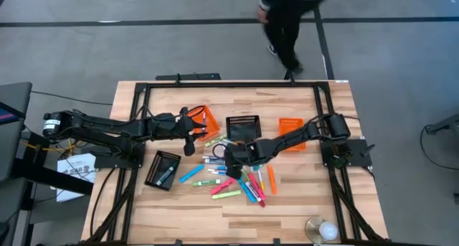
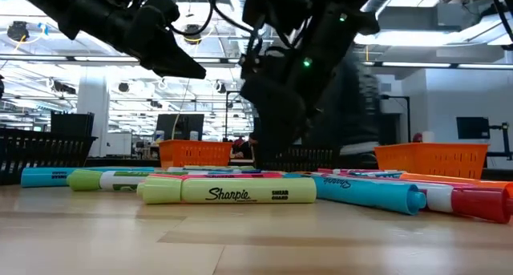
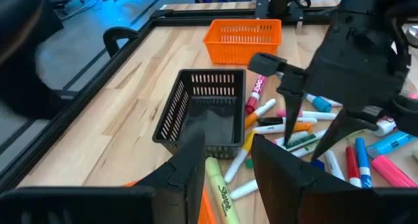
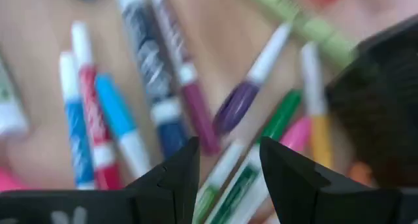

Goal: Pick & Place Markers
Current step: Put the blue highlighter into the right black bin

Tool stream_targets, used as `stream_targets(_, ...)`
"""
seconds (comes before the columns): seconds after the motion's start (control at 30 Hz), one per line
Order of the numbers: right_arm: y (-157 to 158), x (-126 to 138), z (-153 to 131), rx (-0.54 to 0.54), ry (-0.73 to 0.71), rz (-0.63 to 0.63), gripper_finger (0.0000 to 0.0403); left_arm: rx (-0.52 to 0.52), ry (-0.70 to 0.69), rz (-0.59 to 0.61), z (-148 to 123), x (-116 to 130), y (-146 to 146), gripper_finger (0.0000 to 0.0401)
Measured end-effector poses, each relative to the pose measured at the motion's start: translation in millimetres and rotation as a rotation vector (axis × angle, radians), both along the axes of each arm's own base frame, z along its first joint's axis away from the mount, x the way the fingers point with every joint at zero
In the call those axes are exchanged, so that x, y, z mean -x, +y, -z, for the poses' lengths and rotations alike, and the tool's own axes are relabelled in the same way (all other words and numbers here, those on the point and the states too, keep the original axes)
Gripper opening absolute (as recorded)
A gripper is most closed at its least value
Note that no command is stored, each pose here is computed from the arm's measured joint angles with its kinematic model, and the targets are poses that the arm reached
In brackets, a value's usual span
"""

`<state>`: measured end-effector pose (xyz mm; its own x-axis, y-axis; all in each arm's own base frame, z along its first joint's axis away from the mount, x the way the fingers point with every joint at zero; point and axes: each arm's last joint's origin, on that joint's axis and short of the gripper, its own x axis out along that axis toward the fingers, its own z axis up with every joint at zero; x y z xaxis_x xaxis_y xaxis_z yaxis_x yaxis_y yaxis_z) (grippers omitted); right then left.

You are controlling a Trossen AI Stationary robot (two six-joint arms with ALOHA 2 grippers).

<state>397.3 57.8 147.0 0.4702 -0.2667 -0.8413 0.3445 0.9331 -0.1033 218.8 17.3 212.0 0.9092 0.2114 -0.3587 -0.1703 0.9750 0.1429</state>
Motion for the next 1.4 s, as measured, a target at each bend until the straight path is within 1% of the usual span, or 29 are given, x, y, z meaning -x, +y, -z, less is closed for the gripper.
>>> stream_targets(0.1, -12, -10, -7, -0.004, -0.101, 0.016, 0.0152, 0.000, 0.000, 0.000, 0, 0, 0, 0.0121)
stream_targets(0.2, -27, -19, -2, -0.036, -0.150, 0.041, 0.0152, 0.000, 0.000, 0.000, 0, 0, 0, 0.0121)
stream_targets(0.33, -43, -22, 19, -0.031, -0.102, 0.073, 0.0152, 0.000, 0.000, 0.000, 0, 0, 0, 0.0121)
stream_targets(0.43, -47, -24, 33, -0.071, -0.074, 0.059, 0.0152, 0.001, 0.001, 0.000, 0, 0, 0, 0.0121)
stream_targets(0.57, -49, -25, 41, -0.076, -0.052, 0.045, 0.0150, 0.001, 0.000, 0.000, 0, 0, 0, 0.0121)
stream_targets(0.67, -49, -25, 41, -0.069, -0.046, 0.023, 0.0134, 0.001, 0.000, -0.001, 0, 0, 0, 0.0121)
stream_targets(0.83, -48, -23, 30, -0.082, -0.064, 0.004, 0.0071, 0.001, 0.000, 0.000, 0, 0, 0, 0.0121)
stream_targets(0.97, -48, -21, 19, -0.063, -0.071, -0.026, 0.0022, 0.001, 0.000, 0.000, 0, 0, 0, 0.0121)
stream_targets(1.1, -48, -20, 2, -0.058, -0.110, -0.035, 0.0022, 0.001, 0.001, 0.000, 0, 0, 0, 0.0121)
stream_targets(1.23, -49, -13, -25, -0.039, -0.156, -0.033, 0.0050, 0.001, 0.001, 0.000, 0, 0, 0, 0.0121)
stream_targets(1.3, -50, -8, -41, 0.012, -0.168, -0.021, 0.0052, 0.001, 0.001, 0.000, 0, 0, 0, 0.0121)
stream_targets(1.4, -55, 5, -63, 0.133, -0.136, -0.001, 0.0040, 0.001, 0.001, 0.000, 0, 0, 0, 0.0121)
